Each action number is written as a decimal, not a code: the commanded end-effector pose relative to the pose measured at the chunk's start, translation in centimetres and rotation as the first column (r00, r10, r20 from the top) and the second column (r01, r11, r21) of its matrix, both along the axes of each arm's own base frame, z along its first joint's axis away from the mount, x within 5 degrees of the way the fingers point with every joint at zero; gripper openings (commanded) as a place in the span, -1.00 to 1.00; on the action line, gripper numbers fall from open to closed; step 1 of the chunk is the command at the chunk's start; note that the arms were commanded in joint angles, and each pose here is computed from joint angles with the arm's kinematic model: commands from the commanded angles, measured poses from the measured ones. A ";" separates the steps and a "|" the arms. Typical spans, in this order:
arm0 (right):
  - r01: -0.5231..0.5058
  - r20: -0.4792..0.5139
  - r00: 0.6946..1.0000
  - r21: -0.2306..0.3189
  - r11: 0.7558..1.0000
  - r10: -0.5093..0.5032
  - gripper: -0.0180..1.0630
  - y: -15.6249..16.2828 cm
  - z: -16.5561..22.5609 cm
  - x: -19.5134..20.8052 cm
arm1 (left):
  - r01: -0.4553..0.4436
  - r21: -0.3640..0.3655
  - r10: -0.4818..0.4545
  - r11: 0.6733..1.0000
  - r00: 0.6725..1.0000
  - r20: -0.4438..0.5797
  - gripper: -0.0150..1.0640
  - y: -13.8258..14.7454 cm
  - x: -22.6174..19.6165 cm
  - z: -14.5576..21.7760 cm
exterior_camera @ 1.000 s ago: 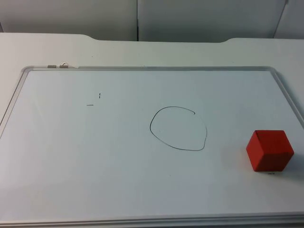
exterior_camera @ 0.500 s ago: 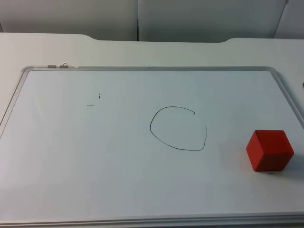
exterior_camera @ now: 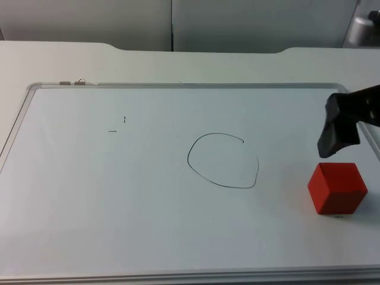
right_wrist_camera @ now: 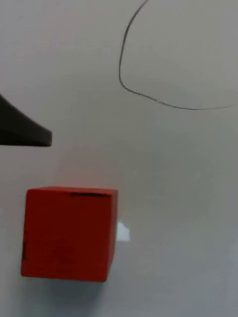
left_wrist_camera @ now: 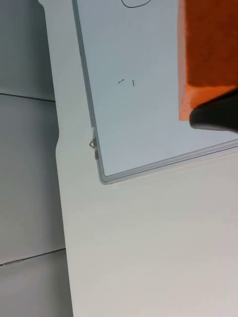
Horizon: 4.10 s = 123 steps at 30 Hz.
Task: Pick up one cube with the left hand and another cube with the right hand. First place the cube in the right hand at the target position, then stack the cube in the left hand on top.
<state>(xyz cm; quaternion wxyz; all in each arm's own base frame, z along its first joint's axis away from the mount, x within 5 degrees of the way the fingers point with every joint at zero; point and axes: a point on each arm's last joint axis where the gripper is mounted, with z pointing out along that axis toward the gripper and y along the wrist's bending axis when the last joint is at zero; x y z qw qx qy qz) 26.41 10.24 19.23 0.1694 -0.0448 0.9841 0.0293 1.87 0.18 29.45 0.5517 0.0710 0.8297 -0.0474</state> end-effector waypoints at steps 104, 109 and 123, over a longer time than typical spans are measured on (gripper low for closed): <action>-0.435 0.286 0.854 -0.070 0.898 0.436 -0.97 12.2 2.0 4.8 | -0.003 0.015 0.002 1.000 0.999 0.044 -0.98 0.1 0.3 -0.1; -0.443 0.235 0.861 -0.087 0.892 0.451 -0.97 13.2 -0.1 6.1 | -0.003 0.015 0.002 1.000 0.999 0.044 -0.98 0.1 0.3 -0.1; -0.405 0.101 0.907 -0.066 0.912 0.409 -0.97 12.9 -4.1 9.1 | -0.004 0.017 0.003 1.000 0.999 0.044 -0.98 0.1 0.3 -0.1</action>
